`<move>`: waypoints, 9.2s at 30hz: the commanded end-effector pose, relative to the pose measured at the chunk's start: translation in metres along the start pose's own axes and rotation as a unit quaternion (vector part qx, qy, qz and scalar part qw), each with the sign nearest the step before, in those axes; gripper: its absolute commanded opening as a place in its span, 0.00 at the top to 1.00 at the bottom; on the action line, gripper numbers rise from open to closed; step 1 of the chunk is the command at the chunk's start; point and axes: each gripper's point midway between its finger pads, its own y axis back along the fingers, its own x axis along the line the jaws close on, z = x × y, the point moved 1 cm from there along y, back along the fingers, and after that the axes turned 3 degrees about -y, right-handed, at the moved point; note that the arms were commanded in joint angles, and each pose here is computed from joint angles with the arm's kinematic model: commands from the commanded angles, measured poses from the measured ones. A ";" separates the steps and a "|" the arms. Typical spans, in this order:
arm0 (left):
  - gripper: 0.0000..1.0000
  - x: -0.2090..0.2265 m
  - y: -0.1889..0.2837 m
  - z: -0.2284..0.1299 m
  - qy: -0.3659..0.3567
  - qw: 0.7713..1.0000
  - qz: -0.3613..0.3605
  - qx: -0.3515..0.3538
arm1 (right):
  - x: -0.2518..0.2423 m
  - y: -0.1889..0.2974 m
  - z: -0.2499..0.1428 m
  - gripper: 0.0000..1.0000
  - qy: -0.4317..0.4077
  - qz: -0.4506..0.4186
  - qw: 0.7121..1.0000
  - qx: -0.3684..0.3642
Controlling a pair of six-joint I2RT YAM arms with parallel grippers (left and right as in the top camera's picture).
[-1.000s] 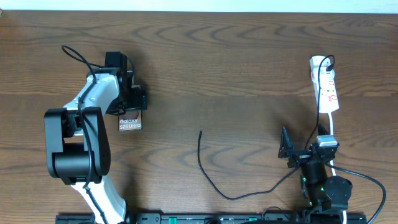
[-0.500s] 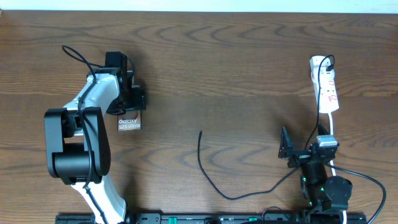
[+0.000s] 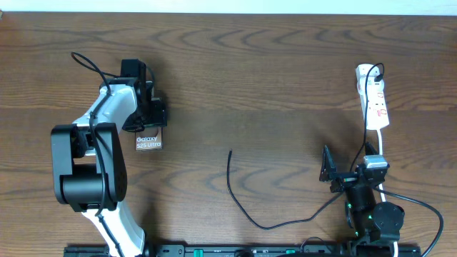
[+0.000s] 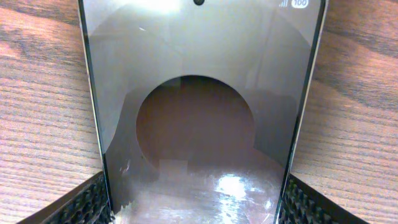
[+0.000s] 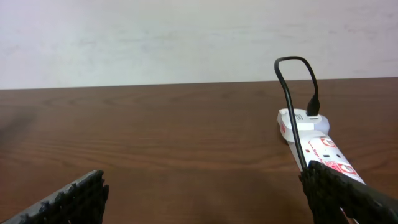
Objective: Plug charger to phone and switch on socket
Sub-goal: 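Lower the left gripper and close it on the phone's sides, then lift the phone and rotate it toward the table center, then swing the right gripper over to the phone held by left, then close the right gripper on the phone's edge beside the left gripper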
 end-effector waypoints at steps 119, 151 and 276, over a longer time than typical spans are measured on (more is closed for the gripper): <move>0.93 -0.077 0.288 0.008 0.462 0.649 -0.584 0.158 | 0.002 0.000 -0.001 0.01 0.006 0.003 1.000 0.001; 0.93 -0.029 0.199 0.013 0.580 0.715 -0.388 0.043 | 0.016 0.004 0.040 0.01 0.003 0.041 0.996 -0.085; 0.93 -0.090 0.143 -0.010 0.618 0.762 -0.192 0.022 | 0.362 -0.156 -0.049 0.49 -0.297 0.442 0.720 0.445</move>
